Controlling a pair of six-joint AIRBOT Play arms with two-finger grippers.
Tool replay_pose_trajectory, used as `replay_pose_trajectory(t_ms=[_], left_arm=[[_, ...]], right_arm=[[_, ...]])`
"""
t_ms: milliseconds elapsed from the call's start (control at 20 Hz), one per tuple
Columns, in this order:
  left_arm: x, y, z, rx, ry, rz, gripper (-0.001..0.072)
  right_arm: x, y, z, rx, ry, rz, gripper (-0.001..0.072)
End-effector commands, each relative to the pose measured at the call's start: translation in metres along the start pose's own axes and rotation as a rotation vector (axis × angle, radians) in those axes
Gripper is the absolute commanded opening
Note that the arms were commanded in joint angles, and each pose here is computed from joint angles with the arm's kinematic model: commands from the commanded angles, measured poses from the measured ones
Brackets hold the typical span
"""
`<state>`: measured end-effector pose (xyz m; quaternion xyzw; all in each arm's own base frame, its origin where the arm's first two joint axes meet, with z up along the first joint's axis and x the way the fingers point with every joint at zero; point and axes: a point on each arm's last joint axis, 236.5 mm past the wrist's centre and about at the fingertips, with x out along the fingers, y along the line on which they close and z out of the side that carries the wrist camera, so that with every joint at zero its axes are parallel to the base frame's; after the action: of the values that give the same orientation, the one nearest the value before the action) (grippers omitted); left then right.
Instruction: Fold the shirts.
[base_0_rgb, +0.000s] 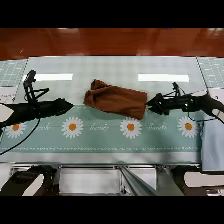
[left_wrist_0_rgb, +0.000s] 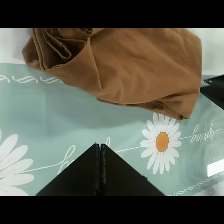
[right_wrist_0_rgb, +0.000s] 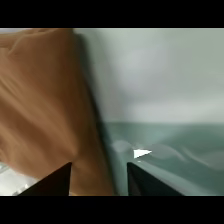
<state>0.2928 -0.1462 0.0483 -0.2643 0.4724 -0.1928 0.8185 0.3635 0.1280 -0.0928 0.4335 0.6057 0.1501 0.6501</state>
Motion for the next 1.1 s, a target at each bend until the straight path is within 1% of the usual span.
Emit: replay_pose_trajectory(t_ms=[0, 100, 150, 200, 350, 400, 550, 650, 750, 850, 1050], left_arm=[[0.008, -0.002, -0.002, 0.001, 0.003, -0.003, 0.0025], [0.010, 0.001, 0.000, -0.005, -0.003, 0.002, 0.0025], [0.012, 0.002, 0.001, -0.008, -0.004, 0.005, 0.0025], [0.013, 0.003, 0.001, -0.010, -0.001, 0.007, 0.0025], [0.015, 0.005, 0.001, -0.014, 0.002, 0.010, 0.0025], [0.015, 0.005, 0.002, -0.014, -0.004, 0.012, 0.0025], [0.015, 0.006, 0.008, -0.017, -0.026, 0.015, 0.0025], [0.015, 0.006, 0.007, -0.016, -0.025, 0.014, 0.0025], [0.015, 0.005, 0.008, -0.021, -0.026, 0.009, 0.0025], [0.015, 0.001, 0.008, -0.036, -0.028, -0.008, 0.0025], [0.012, -0.006, 0.013, -0.043, -0.041, -0.028, 0.0025]], right_arm=[[0.040, 0.028, -0.001, -0.049, 0.065, 0.023, 0.0406], [0.048, 0.047, 0.002, -0.098, 0.075, 0.030, 0.0380], [0.049, 0.056, 0.003, -0.127, 0.080, 0.036, 0.0221], [0.046, 0.070, 0.002, -0.176, 0.095, 0.056, 0.0022], [0.028, 0.127, -0.001, -0.354, 0.137, 0.105, 0.0024], [0.019, 0.147, 0.004, -0.416, 0.116, 0.082, 0.0024], [-0.034, 0.208, 0.025, -0.614, 0.007, -0.068, 0.0024], [-0.085, 0.256, 0.032, -0.714, -0.072, -0.068, 0.0024], [-0.145, 0.274, 0.053, -0.726, -0.199, -0.129, 0.0023], [-0.201, 0.271, 0.066, -0.682, -0.297, -0.161, 0.0023], [-0.305, 0.224, 0.078, -0.514, -0.455, -0.221, 0.0024]])
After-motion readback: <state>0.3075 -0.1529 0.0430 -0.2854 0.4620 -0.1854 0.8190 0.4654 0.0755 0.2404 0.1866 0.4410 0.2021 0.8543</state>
